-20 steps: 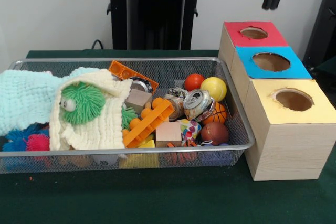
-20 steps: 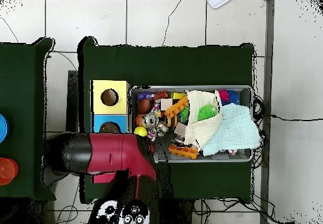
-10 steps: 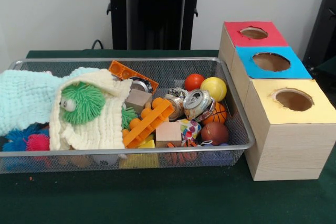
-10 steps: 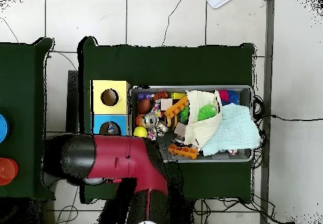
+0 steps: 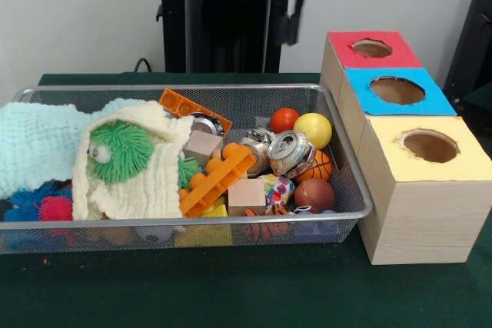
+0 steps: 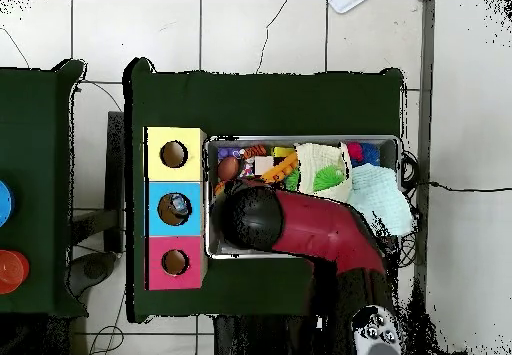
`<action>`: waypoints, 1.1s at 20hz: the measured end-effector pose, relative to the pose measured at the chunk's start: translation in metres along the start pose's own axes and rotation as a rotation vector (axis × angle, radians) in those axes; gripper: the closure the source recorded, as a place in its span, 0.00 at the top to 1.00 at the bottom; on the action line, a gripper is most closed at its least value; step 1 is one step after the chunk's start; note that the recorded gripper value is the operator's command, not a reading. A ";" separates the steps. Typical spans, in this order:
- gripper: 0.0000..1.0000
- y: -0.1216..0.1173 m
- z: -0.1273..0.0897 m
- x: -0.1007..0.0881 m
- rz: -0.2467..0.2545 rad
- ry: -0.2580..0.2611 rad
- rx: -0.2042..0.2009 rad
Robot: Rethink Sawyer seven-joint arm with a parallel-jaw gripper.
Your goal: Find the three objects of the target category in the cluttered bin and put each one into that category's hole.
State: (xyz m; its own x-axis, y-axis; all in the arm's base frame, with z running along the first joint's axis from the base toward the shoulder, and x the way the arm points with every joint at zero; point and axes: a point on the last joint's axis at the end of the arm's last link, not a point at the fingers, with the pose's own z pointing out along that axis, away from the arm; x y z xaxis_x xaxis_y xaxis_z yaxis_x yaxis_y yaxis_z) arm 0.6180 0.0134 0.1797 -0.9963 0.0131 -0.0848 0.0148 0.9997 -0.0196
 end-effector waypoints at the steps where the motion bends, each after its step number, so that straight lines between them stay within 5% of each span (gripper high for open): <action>1: 0.00 -0.019 0.006 -0.001 0.003 -0.003 0.005; 8: 0.00 -0.127 0.037 0.015 -0.083 0.079 0.006; 9: 1.00 -0.140 0.040 0.017 -0.102 0.094 0.003; 16: 1.00 -0.173 0.061 0.019 -0.174 0.099 -0.062; 22: 1.00 -0.156 0.088 0.007 -0.225 0.087 -0.121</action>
State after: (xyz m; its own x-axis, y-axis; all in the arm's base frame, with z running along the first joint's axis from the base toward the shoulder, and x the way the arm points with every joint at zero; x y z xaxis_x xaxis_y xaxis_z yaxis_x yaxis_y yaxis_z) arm 0.6157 -0.1442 0.0948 -0.9769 -0.2134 -0.0058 -0.2130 0.9727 0.0917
